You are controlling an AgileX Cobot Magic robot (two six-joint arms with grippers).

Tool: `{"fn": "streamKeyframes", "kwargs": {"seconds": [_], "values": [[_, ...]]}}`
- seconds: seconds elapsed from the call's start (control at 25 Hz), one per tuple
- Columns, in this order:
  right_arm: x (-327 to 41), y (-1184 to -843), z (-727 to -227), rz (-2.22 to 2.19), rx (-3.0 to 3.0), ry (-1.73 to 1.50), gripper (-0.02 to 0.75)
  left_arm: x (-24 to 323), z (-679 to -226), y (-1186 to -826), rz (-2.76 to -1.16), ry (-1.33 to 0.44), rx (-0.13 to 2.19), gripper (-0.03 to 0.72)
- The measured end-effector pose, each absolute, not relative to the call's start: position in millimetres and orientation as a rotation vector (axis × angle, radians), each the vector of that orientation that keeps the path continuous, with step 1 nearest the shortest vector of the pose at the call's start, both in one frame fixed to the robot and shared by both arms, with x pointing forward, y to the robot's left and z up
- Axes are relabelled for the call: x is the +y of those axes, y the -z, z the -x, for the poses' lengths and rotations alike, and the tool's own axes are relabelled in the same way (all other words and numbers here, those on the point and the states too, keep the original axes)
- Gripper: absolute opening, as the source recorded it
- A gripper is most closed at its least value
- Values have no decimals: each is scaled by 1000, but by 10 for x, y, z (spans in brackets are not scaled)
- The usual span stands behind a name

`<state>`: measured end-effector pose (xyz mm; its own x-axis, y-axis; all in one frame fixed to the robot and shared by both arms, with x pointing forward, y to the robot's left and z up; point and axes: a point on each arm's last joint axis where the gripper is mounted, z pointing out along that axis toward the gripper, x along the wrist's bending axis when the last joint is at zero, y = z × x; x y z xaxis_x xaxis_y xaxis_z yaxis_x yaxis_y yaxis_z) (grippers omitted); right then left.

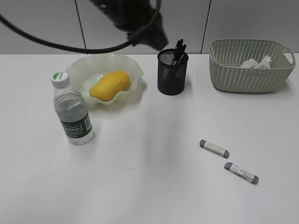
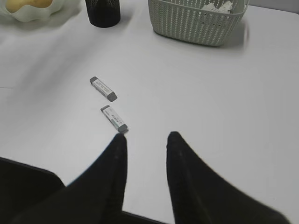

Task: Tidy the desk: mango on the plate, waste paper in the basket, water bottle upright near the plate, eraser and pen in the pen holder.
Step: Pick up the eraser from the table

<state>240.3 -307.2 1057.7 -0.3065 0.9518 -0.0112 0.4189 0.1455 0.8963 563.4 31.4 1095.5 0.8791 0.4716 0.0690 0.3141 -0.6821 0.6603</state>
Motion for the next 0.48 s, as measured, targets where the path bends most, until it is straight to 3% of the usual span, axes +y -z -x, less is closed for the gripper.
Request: {"fn": "streamKeyframes", "kwargs": {"seconds": [0.16,0.36,0.48], "values": [[-3072,-10577,-2403,-1312,1814,-1116,245,872,-5302,-10926,-2477,-460,868,192],[-3072,-10577,-2403,-1312,1814,-1116,245,1616,-4503,-10944,-2379,-558,1100,201],[-3072,-10577,-2403,-1312,1814,-1116,245,1996,-3996,-10941,-2287,-574,1152,293]]}}
